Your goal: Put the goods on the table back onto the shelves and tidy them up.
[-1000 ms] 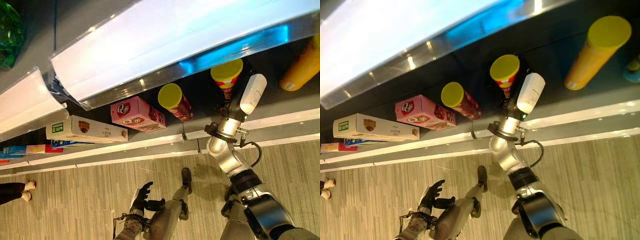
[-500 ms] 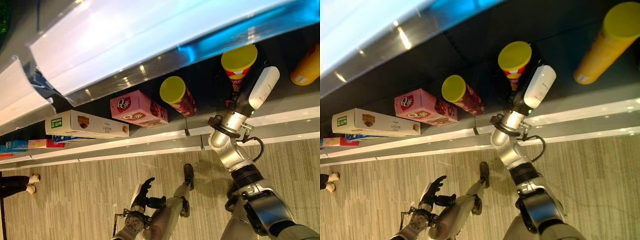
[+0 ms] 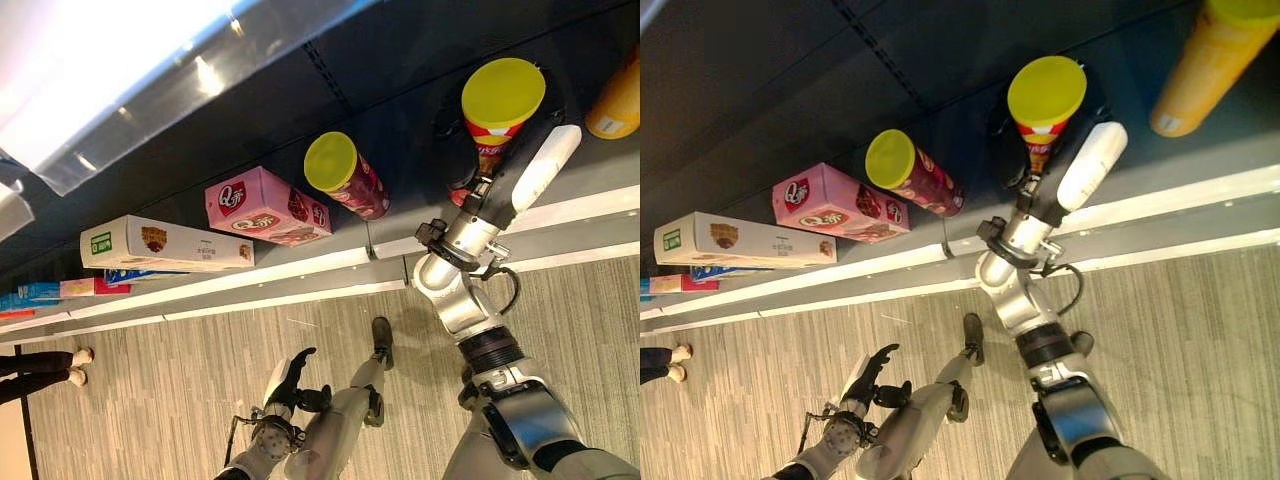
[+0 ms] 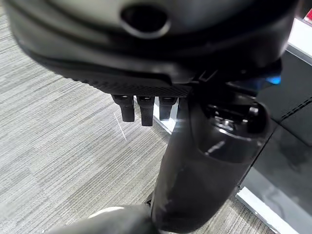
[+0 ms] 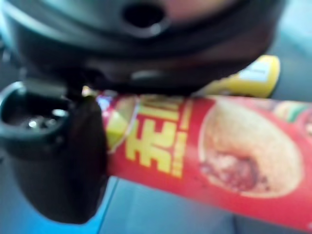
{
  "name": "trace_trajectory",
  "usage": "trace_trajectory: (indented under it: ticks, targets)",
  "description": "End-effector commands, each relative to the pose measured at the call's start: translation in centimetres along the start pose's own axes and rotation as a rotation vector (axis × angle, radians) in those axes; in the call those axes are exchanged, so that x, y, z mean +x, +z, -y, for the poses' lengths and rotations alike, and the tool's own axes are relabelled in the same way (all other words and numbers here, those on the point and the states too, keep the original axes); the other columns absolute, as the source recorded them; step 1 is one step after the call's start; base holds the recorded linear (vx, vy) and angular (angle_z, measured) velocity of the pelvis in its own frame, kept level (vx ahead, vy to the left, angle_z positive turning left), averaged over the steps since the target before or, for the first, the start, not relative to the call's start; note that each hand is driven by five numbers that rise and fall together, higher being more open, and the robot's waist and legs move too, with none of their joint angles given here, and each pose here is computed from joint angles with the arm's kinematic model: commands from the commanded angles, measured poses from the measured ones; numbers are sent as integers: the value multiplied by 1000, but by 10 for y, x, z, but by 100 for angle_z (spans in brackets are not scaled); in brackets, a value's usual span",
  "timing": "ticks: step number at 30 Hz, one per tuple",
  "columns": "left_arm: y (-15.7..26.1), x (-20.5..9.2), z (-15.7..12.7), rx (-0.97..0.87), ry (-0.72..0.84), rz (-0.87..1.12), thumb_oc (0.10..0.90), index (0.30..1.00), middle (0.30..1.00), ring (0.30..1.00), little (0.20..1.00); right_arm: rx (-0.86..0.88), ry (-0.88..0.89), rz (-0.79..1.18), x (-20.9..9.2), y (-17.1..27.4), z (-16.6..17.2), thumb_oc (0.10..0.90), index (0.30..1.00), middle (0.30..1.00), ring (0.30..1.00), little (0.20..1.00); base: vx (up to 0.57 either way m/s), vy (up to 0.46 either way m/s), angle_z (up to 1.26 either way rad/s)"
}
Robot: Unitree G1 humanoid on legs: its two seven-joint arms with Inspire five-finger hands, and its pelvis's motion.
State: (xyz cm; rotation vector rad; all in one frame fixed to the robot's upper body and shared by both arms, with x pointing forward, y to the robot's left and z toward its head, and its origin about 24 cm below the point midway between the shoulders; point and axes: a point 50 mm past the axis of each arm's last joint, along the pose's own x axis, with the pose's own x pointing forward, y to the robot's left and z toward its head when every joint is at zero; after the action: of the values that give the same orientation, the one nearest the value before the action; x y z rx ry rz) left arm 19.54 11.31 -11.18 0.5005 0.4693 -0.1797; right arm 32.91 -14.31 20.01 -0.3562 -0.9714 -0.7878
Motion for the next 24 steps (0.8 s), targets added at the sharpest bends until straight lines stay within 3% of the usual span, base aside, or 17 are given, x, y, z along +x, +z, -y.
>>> trace_trajectory:
  ticks: [1,12,13,14,24]
  targets:
    - [-46,-27,7,193,-66,-129,800,900,900,900,900,256,-67,165,27,53,-12,400,300,300,300,300,0,0,0]
    - [-33,-21,5,246,-24,-41,800,900,900,900,900,213,-57,218,27,53,-13,400,300,300,300,300,0,0,0]
    - [-32,-21,4,255,-12,-34,800,900,900,900,900,201,-53,238,28,53,-13,529,493,493,493,493,6,-18,3]
    - [-33,-21,2,264,-1,-35,800,900,900,900,900,197,-44,246,27,54,-13,800,900,900,900,900,7,-25,4]
    - [-32,-19,-11,320,106,-7,800,900,900,900,900,279,-54,293,24,71,-8,800,900,900,900,900,-2,-5,5]
